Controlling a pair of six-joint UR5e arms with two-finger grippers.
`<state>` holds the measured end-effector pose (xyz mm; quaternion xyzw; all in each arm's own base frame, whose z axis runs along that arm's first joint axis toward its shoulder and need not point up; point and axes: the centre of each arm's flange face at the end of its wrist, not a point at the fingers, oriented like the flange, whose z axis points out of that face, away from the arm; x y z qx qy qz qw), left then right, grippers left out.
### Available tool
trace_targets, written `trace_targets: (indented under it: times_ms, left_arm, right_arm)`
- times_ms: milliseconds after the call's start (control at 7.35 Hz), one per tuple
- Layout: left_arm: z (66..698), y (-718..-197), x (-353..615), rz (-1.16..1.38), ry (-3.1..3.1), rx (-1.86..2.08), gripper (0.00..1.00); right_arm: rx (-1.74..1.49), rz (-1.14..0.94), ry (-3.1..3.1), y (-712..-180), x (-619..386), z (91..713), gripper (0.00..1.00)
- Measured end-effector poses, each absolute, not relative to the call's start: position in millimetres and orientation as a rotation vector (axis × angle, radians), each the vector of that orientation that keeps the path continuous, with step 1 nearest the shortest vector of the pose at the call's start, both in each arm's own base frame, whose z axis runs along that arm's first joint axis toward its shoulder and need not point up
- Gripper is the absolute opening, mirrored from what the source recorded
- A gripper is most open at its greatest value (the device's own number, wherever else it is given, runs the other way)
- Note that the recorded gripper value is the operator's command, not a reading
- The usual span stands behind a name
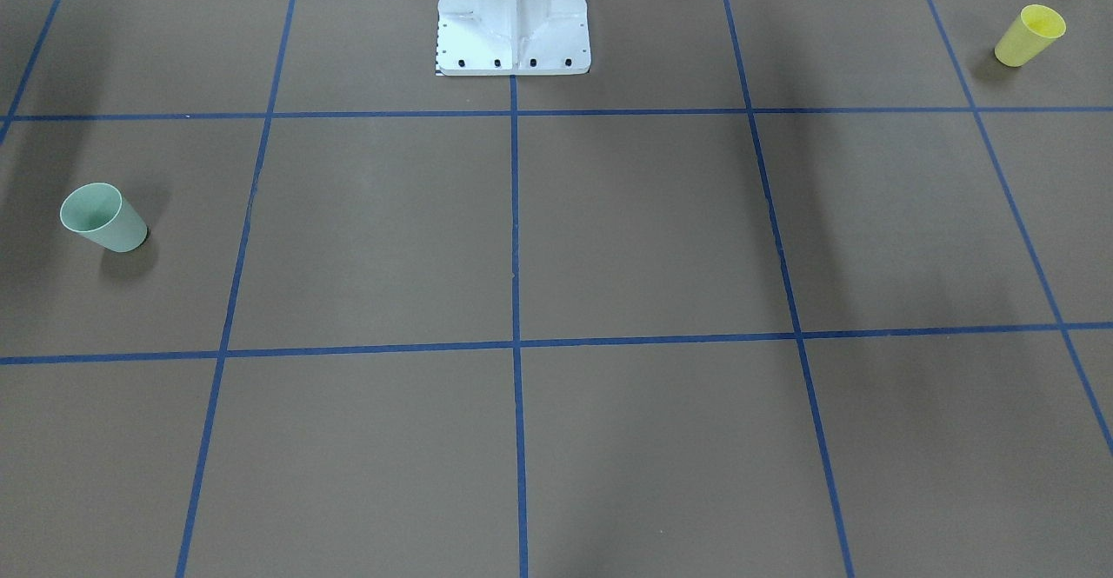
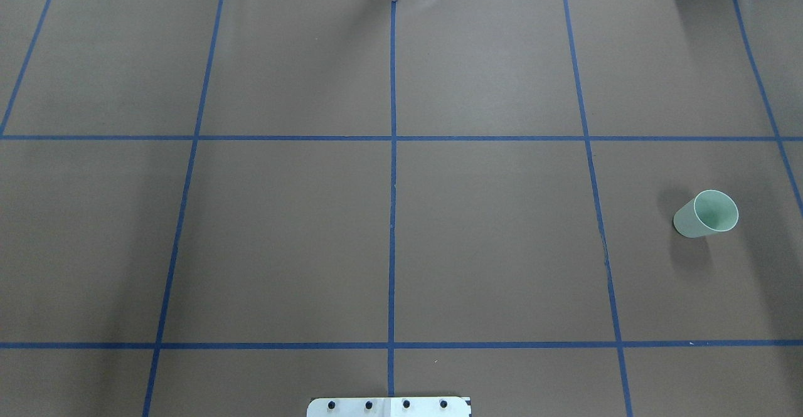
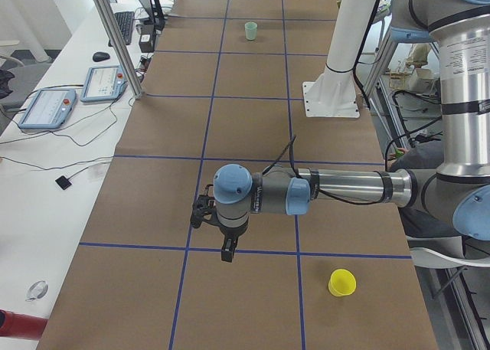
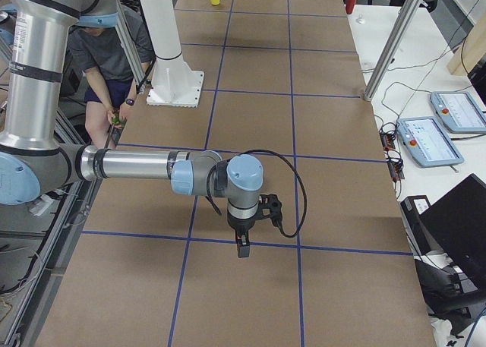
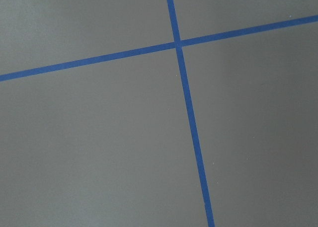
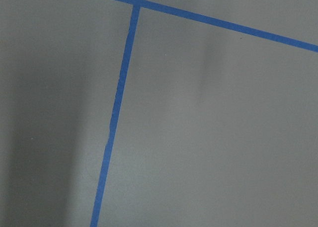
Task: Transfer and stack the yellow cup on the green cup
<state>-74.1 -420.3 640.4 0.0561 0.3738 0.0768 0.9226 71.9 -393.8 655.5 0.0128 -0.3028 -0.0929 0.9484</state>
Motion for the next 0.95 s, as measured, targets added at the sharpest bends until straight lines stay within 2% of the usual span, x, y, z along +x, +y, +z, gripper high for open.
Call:
trace_targets:
  times_ms: [952]
  left_arm:
    - [620,-434,-74,0.184,0.760,0.194,1.00]
  right_arm:
    - [0.026,-0.189,-0.615,-392,72,656,1.00]
